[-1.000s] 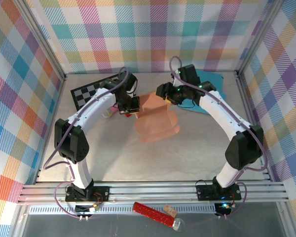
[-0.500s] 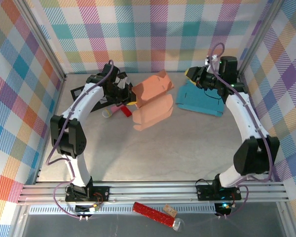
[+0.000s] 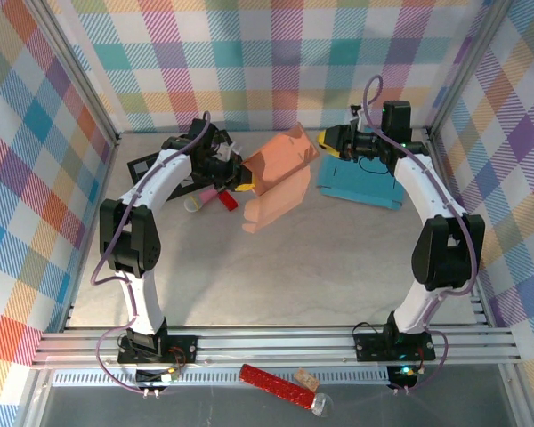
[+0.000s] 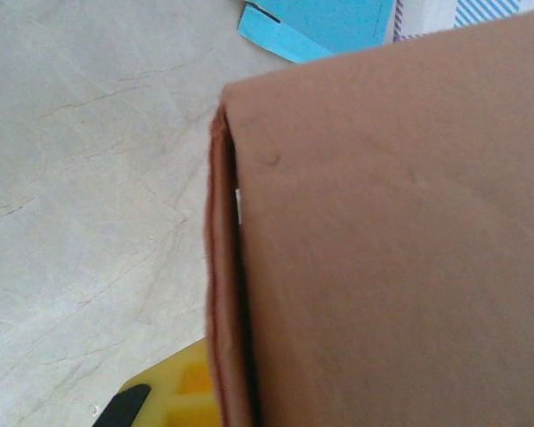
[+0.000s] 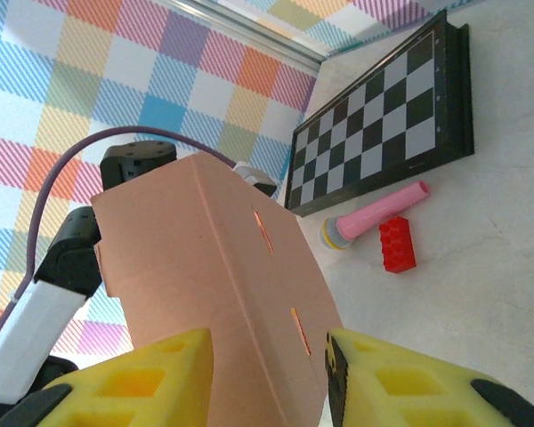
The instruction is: Fold the paper box
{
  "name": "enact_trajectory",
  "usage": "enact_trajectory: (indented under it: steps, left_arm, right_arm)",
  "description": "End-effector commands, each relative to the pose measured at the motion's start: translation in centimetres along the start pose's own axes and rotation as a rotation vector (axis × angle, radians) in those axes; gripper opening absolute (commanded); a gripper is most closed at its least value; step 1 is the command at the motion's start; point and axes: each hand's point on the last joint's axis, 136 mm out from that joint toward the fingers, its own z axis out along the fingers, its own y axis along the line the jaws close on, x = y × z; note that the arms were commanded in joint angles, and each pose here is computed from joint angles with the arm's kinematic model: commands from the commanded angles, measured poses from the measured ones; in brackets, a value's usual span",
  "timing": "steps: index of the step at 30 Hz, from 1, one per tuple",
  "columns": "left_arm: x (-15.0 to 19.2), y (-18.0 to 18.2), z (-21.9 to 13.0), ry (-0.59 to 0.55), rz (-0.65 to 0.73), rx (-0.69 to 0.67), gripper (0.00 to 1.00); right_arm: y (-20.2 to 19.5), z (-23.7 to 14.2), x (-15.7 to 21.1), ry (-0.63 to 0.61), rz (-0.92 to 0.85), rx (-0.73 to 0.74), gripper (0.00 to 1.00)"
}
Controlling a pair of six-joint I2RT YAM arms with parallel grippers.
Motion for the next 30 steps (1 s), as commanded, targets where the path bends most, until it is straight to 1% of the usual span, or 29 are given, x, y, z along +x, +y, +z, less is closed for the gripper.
enact_trajectory:
  steps: [1,6,14,20,30]
  left_arm:
    - [-0.1,-0.3,-0.3,0.009,0.009,0.028,0.00]
    - [-0.1,-0.2,-0.1,0.013,0.007,0.026,0.00]
    - [-0.2,-0.2,-0.1,0.014,0.003,0.026,0.00]
    - [-0.2,0.0,-0.1,0.013,0.003,0.018,0.00]
    - [-0.3,0.2,0.1,0.013,-0.003,0.009,0.00]
  right_arm:
    - [1.4,0.2,-0.2,0.033,-0.060,-0.062,0.40]
    - [2.0,1.0,-0.1,0.061,-0.062,-0.085,0.40]
    - [2.7,2.5,0.9,0.120,-0.066,-0.095,0.37]
    - [3.1,3.3,2.0,0.148,-0.078,-0.075,0.35]
    - [2.5,3.7,3.2,0.156,-0.145,0.074,0.35]
